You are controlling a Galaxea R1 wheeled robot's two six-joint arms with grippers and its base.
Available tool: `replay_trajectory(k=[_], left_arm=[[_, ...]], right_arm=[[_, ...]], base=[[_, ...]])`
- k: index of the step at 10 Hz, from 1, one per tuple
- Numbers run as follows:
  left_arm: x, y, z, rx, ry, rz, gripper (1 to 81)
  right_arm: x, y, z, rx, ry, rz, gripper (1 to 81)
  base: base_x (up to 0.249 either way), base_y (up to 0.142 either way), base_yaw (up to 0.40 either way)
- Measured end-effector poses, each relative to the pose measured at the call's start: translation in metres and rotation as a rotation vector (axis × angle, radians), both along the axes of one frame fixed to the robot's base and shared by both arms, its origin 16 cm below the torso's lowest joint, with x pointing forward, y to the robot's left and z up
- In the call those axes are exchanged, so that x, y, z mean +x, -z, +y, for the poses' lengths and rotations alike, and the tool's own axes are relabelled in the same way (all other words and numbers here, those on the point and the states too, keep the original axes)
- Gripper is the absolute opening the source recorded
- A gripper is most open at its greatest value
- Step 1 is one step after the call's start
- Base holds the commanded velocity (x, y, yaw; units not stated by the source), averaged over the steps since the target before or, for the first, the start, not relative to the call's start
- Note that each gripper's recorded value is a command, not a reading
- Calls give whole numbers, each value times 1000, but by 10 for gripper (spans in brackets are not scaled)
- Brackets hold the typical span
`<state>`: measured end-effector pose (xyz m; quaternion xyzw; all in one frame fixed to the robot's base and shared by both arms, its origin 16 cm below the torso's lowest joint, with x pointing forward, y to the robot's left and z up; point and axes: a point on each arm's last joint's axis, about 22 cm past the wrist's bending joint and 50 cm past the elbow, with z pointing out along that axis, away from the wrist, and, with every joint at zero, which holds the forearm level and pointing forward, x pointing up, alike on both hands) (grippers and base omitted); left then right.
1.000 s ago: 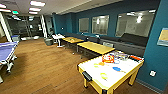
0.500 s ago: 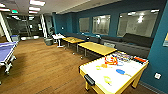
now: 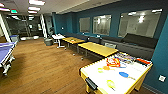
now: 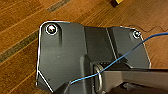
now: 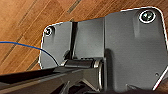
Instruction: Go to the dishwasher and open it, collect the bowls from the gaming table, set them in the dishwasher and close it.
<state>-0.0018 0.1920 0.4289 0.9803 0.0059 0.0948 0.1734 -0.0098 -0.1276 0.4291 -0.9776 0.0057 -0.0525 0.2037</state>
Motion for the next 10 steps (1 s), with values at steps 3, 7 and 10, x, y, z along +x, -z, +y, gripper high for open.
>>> replay_trajectory(k=[3,7,10], left_arm=[[1,0,-2,-3,0,-1,811],[0,0,-3,-4,0,0,811],[0,0,-2,-3,0,1,811]], right_arm=[[0,0,-2,-3,-1,0,811],[1,1,-5,-6,0,-1,811],[-2,0,-2,-3,0,2,811]], base=[[163,0,0],[170,54,0],[170,75,0]])
